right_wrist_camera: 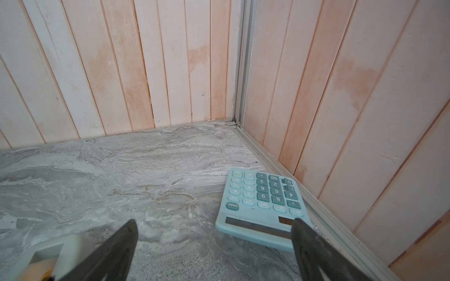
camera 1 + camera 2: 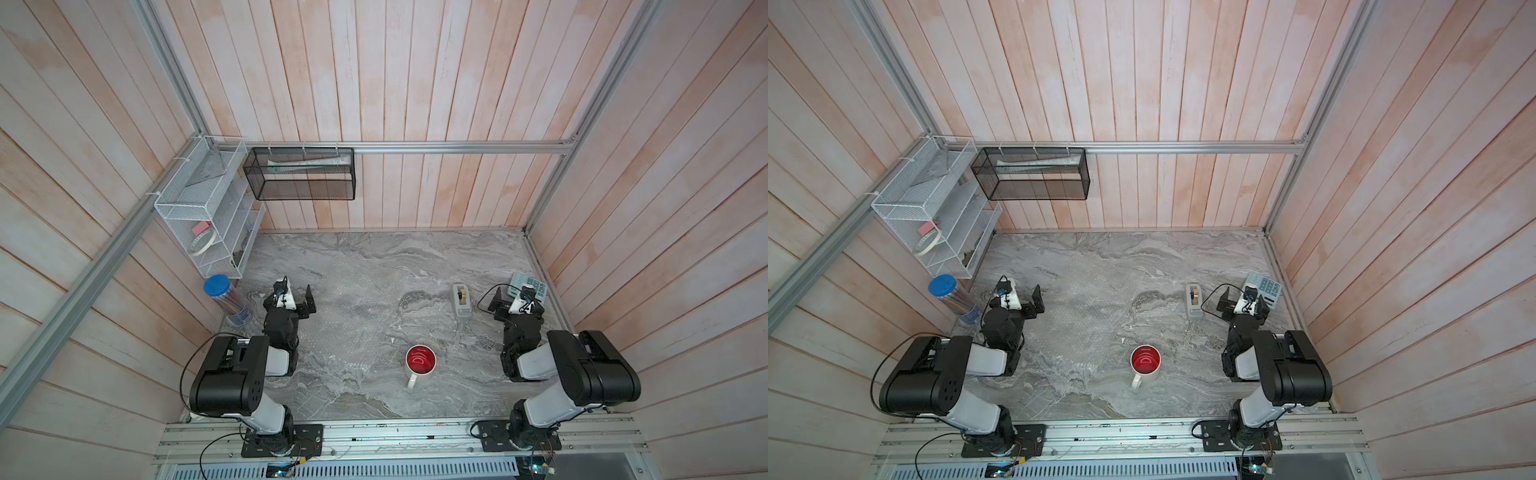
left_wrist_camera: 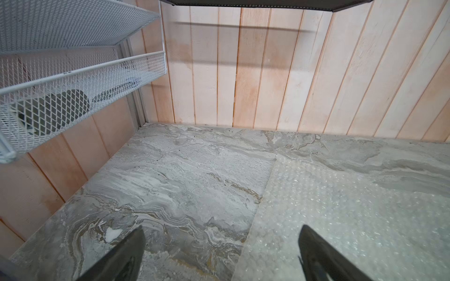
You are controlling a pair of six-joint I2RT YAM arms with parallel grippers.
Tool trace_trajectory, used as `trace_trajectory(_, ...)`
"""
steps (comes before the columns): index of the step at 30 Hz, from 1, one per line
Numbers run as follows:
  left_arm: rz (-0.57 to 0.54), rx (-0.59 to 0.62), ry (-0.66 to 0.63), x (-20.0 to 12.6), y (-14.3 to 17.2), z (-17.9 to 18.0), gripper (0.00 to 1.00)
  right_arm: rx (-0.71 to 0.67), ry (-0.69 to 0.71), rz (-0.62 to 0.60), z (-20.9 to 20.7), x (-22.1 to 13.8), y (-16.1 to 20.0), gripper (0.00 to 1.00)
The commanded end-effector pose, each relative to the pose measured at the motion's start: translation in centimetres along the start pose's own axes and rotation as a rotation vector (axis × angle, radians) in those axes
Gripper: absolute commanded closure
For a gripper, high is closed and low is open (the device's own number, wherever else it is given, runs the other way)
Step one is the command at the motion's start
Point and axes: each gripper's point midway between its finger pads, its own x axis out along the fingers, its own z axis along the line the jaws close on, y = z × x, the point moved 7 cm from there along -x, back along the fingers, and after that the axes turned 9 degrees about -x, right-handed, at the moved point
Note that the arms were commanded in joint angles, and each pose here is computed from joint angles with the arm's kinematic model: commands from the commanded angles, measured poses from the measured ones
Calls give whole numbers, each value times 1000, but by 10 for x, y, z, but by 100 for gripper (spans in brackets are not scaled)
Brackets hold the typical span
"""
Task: Wrap mugs in bubble wrap
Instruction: Adjust the bubble wrap at the center of the board.
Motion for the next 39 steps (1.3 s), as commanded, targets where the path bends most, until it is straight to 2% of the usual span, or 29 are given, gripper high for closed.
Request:
trace_trajectory(1,-3,7,-3,0,0,1,0,10,-11,-2,1,4,-2,2)
trace_trajectory(23,-2,7,-3,-1,1,1,0,10,-12,-1,1,4,-2,2)
trace_trajectory(30,32,52,17,6,-19,-12,0,10,-12,-11,1,4,-8,2)
trace_trajectory(32,61,65,3,8,-31,-19,0,-52,-17,21,12,7,-17,2)
trace_trajectory(35,153,5,10,12,-43,-40,0,-56,-67,208,31,34,-35,2)
trace_trajectory(39,404,-49,78,27,-24,-87,0,-23,-236,334,68,51,-52,2)
